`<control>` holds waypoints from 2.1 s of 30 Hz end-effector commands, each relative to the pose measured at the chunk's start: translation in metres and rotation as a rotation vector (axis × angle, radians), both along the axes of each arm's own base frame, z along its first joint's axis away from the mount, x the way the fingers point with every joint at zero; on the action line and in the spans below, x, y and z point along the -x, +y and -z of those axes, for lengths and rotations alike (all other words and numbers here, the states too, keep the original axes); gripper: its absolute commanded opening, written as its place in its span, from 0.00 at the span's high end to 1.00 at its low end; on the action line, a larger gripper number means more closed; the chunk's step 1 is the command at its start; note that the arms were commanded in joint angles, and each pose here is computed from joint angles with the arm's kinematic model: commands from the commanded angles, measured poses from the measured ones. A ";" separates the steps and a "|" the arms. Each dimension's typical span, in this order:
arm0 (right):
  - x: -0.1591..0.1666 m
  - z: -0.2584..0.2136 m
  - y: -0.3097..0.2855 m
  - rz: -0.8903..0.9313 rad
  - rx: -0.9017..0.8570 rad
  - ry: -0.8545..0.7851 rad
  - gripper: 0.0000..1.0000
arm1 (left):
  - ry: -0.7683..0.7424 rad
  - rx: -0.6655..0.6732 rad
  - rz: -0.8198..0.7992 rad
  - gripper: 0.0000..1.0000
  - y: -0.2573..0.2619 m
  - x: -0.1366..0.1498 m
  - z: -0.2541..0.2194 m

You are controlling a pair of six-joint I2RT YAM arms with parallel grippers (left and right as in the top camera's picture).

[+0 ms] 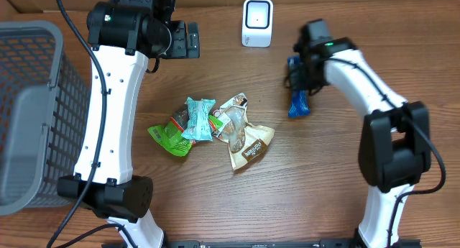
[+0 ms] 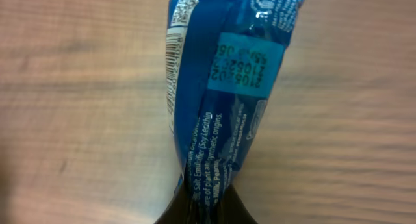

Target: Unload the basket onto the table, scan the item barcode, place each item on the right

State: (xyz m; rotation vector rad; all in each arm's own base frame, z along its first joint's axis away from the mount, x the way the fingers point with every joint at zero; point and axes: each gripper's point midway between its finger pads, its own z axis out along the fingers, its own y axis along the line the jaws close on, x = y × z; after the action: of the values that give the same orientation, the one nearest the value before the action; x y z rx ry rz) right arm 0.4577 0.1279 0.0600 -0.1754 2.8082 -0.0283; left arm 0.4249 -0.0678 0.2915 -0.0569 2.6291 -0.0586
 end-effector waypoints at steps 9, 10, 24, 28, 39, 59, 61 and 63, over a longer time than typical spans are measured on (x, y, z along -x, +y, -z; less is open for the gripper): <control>-0.072 -0.122 0.002 -0.066 0.676 -0.578 0.96 | 0.007 -0.012 -0.010 0.00 0.003 -0.003 0.004; -0.079 -0.131 0.006 -0.084 0.686 -0.618 0.96 | 0.006 -0.012 -0.010 0.00 0.003 -0.003 0.004; -0.140 -0.151 0.042 -0.471 0.763 -0.829 0.96 | 0.007 -0.012 -0.010 0.00 0.003 -0.003 0.004; -0.151 -0.130 0.049 -0.568 0.835 -0.826 0.96 | 0.007 -0.012 -0.010 0.00 0.003 -0.003 0.004; -0.173 -0.102 0.066 -0.681 0.975 -0.914 0.96 | 0.007 -0.012 -0.010 0.00 0.003 -0.003 0.004; -0.189 -0.042 0.055 -0.787 0.899 -0.902 0.96 | 0.007 -0.012 -0.010 0.00 0.003 -0.003 0.004; -0.191 -0.042 0.048 -0.778 0.903 -0.899 0.96 | 0.007 -0.012 -0.010 0.00 0.003 -0.003 0.004; -0.193 -0.049 0.048 -0.758 0.908 -0.930 0.96 | 0.007 -0.012 -0.010 0.00 0.003 -0.003 0.004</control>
State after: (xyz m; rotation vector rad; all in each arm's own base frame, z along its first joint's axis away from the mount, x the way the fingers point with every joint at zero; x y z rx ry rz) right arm 0.6428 0.1835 0.0958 -1.1291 1.5238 -0.9073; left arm 0.4249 -0.0678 0.2915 -0.0569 2.6291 -0.0586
